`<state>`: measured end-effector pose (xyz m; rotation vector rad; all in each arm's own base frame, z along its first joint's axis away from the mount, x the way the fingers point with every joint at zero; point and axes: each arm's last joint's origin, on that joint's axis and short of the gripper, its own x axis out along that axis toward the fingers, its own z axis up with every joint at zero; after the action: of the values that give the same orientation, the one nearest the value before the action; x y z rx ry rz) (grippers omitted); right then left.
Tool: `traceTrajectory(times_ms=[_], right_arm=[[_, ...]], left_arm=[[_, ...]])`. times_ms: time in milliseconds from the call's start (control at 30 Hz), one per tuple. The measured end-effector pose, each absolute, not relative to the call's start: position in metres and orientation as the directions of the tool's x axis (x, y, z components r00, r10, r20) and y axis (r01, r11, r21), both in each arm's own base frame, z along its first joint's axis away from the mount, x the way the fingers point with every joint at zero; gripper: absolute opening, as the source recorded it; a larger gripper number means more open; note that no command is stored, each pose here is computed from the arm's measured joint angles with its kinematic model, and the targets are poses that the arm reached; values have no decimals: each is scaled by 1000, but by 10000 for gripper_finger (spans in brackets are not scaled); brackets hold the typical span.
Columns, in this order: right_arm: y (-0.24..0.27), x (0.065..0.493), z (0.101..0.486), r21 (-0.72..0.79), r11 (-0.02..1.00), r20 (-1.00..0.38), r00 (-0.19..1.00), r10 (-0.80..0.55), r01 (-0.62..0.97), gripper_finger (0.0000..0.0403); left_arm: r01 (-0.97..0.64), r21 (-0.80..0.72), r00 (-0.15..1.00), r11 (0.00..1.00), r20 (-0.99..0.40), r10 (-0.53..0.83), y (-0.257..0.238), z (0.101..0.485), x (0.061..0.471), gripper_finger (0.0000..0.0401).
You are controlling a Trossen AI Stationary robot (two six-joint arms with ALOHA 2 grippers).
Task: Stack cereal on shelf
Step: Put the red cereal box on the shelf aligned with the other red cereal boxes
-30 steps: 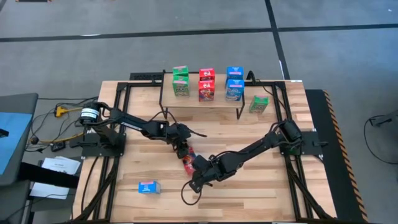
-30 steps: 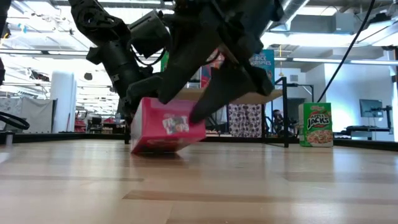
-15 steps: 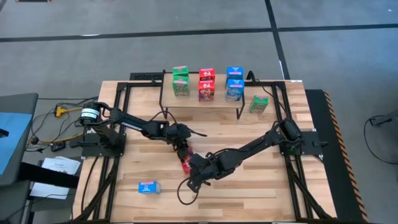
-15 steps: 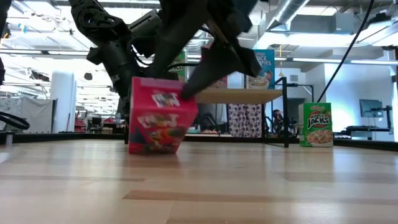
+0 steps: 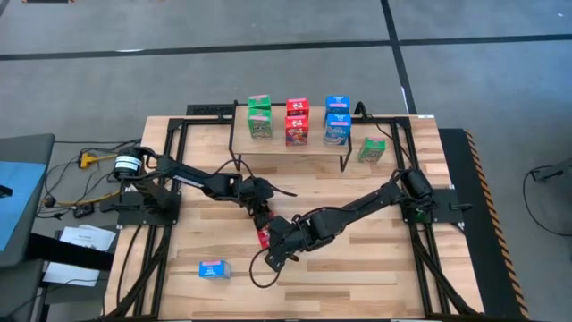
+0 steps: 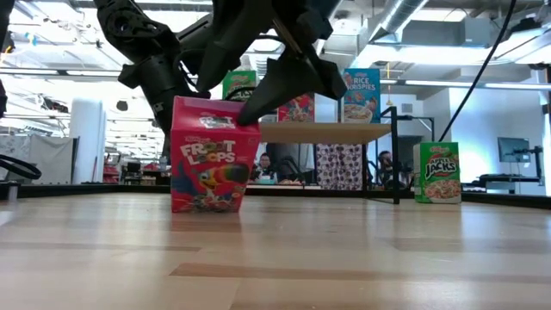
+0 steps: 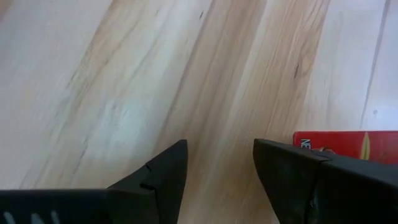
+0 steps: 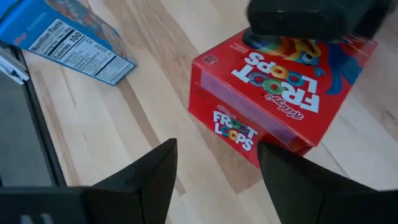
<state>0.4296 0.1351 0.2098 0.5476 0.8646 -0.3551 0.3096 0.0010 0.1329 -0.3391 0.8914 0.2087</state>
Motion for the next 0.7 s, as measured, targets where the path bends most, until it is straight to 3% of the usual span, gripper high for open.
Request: traceTrajectory(times_ms=[433, 700], right_arm=[[126, 433, 211, 297, 803, -790, 605, -98, 517, 255], [123, 441, 235, 284, 835, -752, 650, -111, 472, 255]], left_arm=[[-326, -194, 604, 925, -795, 47, 1, 135, 307, 179], [-298, -251, 619, 921, -785, -13, -1, 137, 309, 179]])
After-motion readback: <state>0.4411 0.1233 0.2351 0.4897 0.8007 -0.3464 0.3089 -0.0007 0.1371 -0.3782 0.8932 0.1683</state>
